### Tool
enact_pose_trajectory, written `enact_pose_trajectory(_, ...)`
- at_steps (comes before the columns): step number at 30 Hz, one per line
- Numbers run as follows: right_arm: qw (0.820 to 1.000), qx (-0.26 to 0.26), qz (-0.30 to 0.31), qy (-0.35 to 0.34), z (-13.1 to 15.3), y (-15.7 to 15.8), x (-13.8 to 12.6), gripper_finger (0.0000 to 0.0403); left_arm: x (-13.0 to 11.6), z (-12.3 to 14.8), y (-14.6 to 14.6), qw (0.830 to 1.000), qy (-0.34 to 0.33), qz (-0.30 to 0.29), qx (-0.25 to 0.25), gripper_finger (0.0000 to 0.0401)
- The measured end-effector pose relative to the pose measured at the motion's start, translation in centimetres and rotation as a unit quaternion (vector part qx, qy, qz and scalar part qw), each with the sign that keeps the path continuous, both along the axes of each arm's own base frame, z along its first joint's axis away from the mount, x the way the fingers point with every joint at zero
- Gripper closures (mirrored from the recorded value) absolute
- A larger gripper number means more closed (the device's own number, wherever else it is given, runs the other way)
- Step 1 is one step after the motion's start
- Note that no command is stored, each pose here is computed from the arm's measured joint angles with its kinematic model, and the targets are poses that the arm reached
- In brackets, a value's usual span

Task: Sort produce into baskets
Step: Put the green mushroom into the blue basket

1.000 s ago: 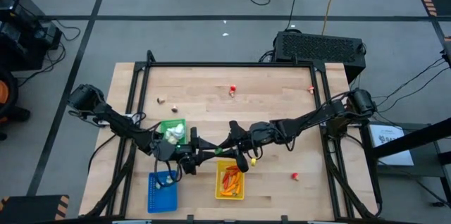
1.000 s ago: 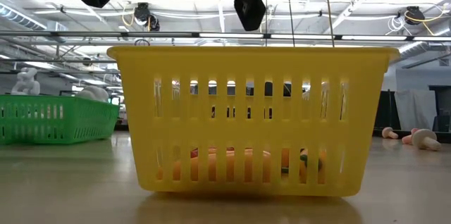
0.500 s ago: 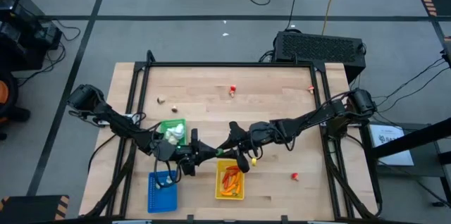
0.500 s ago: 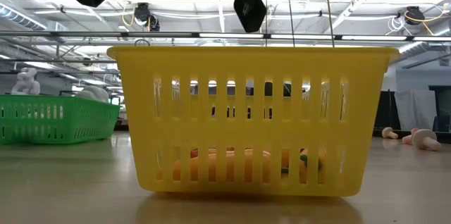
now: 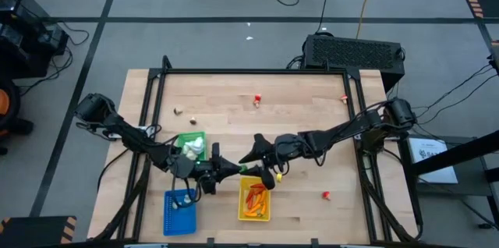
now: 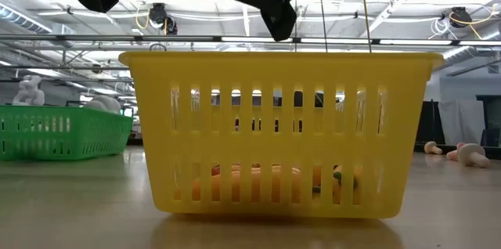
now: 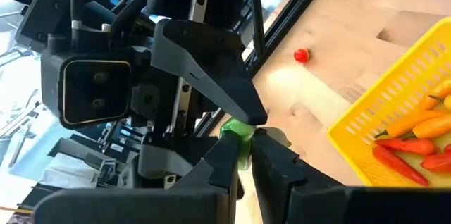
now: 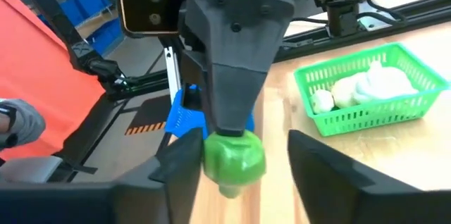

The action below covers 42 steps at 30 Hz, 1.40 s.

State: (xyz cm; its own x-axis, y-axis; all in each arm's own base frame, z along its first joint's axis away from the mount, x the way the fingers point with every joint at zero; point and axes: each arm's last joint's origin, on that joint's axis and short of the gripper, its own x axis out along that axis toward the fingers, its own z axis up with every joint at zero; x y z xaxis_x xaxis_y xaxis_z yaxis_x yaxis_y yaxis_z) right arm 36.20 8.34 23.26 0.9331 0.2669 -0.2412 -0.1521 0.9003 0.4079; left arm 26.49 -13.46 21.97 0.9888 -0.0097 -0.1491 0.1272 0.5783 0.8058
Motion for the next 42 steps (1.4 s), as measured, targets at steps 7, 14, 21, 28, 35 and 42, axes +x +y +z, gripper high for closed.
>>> enact_pose_trajectory(7,1.000,-0.021,-0.004,0.004,1.0,-0.9,-0.6,0.0139,-0.3,-0.1,-0.5,1.000,0.003,0.008,-0.008,0.0363)
enact_pose_trajectory(14,0.999,-0.039,-0.005,-0.011,2.2,-1.4,-1.2,0.0119,-1.6,-1.5,-1.8,0.995,0.070,0.019,-0.072,0.0364)
enact_pose_trajectory(21,0.999,-0.049,-0.001,0.010,1.8,-1.4,-1.3,0.0123,-5.0,-0.4,-5.0,0.979,0.087,0.028,-0.184,0.0364)
enact_pose_trajectory(28,0.999,-0.050,-0.001,0.016,1.7,-1.4,-1.3,0.0124,-9.9,2.7,-8.2,0.895,0.210,0.038,-0.391,0.0364)
enact_pose_trajectory(35,0.999,-0.053,0.000,0.011,1.7,-1.4,-1.3,0.0124,-12.7,2.0,-8.5,0.792,0.328,0.142,-0.495,0.0364)
enact_pose_trajectory(42,0.998,-0.050,0.013,0.021,1.6,-0.3,-1.6,0.0124,-13.9,0.0,-7.6,0.696,0.431,0.239,-0.522,0.0364)
